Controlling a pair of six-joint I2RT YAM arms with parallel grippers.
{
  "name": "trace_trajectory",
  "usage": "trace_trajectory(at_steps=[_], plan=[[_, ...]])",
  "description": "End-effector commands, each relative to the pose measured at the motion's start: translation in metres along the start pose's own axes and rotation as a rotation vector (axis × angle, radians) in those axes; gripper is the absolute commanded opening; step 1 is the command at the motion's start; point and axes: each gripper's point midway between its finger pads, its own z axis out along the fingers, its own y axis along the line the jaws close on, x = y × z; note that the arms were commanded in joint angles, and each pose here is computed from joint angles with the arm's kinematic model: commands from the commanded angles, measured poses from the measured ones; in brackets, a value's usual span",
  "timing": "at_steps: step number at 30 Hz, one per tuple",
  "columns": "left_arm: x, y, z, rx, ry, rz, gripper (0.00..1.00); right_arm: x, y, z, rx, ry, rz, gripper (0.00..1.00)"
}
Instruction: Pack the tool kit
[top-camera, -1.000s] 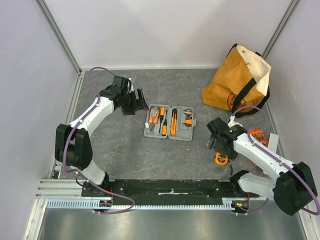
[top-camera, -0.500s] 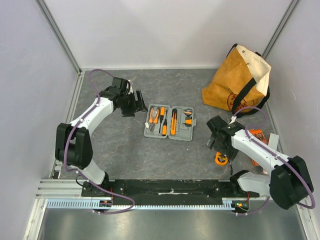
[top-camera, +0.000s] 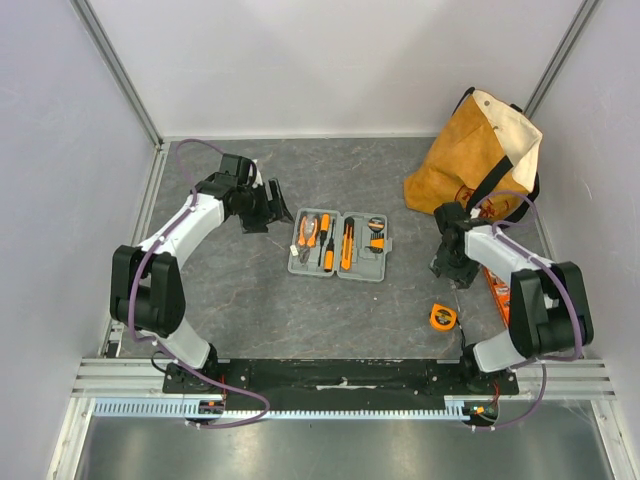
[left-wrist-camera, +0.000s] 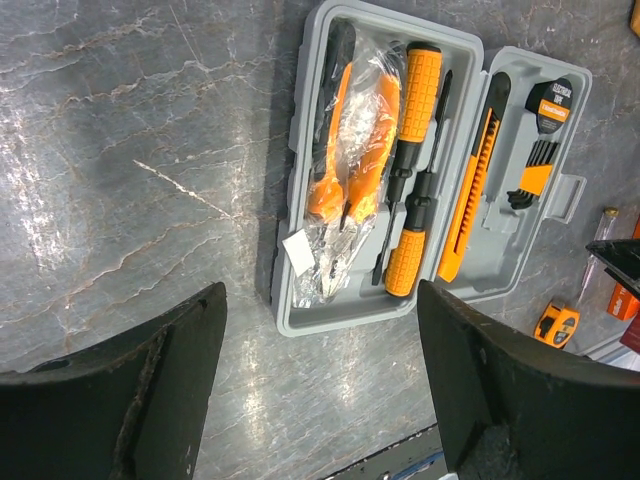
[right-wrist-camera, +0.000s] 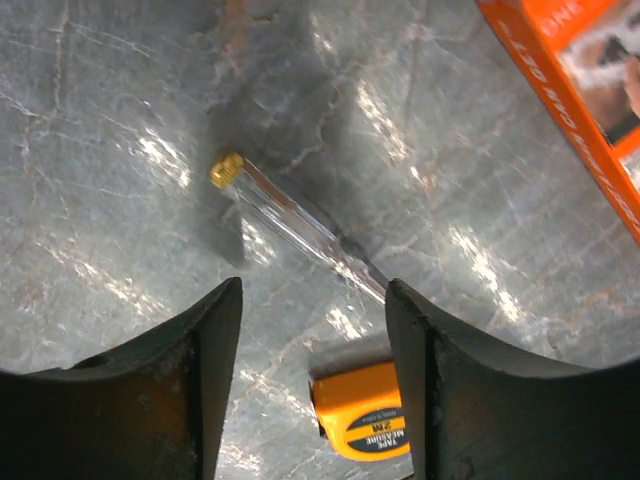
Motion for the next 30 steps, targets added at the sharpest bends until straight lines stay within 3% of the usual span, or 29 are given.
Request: trace_trajectory(at_steps=[1,10,20,23,30], plan=[[-0.011,-0.006,-0.003,0.042,-0.027,0.036,0.82,-0.022,0.018,0.006,-0.065,-0.012,-0.073,0.63],[-0.013,-0.003,-0.004,0.047,-0.027,0.022,0.81,-0.017,0.032,0.015,-0.166,0.041,-0.126,0.52],[-0.011,-0.004,-0.002,0.058,-0.018,0.014,0.8,-0.013,0.045,0.009,-0.244,0.041,-0.175,0.18],[-0.01,-0.004,-0.002,0.058,-0.015,0.014,0.8,-0.015,0.046,0.005,-0.238,0.007,-0.189,0.1],[-0.008,-0.004,-0.003,0.06,-0.017,0.013,0.79,-0.046,0.052,-0.037,-0.213,-0.177,-0.183,0.02]])
